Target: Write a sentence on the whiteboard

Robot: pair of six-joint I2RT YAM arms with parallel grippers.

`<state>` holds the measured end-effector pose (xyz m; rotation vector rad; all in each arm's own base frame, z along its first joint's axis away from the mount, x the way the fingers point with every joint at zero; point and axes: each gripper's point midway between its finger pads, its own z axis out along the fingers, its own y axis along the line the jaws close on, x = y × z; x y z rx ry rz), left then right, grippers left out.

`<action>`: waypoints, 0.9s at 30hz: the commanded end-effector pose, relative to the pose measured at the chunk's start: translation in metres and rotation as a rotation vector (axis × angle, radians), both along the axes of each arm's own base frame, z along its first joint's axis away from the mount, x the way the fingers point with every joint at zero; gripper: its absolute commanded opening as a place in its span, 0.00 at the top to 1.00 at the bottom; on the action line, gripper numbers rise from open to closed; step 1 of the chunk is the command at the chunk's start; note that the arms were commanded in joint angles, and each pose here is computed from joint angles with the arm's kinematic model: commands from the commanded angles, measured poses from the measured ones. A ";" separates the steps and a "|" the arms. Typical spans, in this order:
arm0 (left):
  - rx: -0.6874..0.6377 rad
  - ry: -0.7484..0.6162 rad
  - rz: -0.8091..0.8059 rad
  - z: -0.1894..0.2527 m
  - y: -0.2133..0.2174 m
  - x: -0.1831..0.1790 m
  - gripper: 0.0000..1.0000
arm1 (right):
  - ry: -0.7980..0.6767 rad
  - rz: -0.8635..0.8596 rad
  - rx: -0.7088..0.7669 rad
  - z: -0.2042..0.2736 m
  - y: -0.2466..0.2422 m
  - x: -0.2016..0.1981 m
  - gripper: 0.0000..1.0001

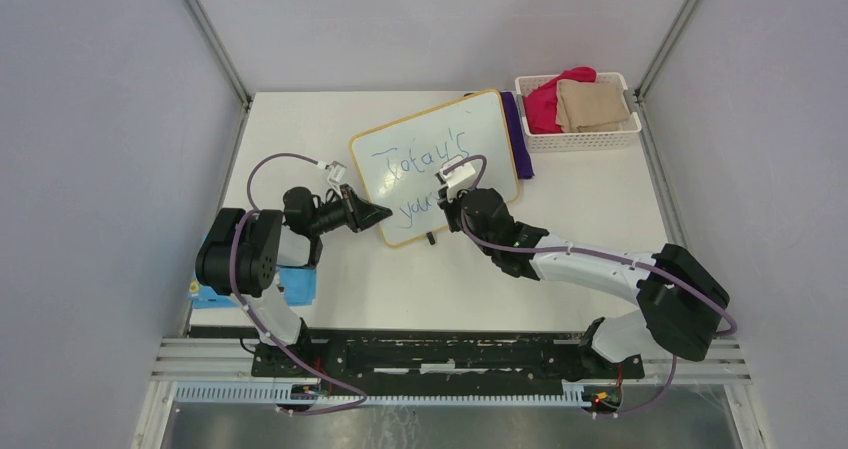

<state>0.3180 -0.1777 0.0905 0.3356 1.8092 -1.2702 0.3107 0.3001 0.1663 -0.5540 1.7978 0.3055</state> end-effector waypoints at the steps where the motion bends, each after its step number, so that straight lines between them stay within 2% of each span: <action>1: 0.050 0.034 0.044 -0.017 0.005 0.005 0.98 | -0.014 -0.026 0.029 0.005 -0.002 0.007 1.00; 19: 0.052 0.038 0.042 -0.017 0.005 0.005 0.98 | 0.029 -0.041 0.005 -0.025 -0.022 -0.008 1.00; 27: 0.052 0.040 0.042 -0.017 0.005 0.005 0.98 | 0.019 -0.033 0.026 -0.015 -0.016 -0.005 1.00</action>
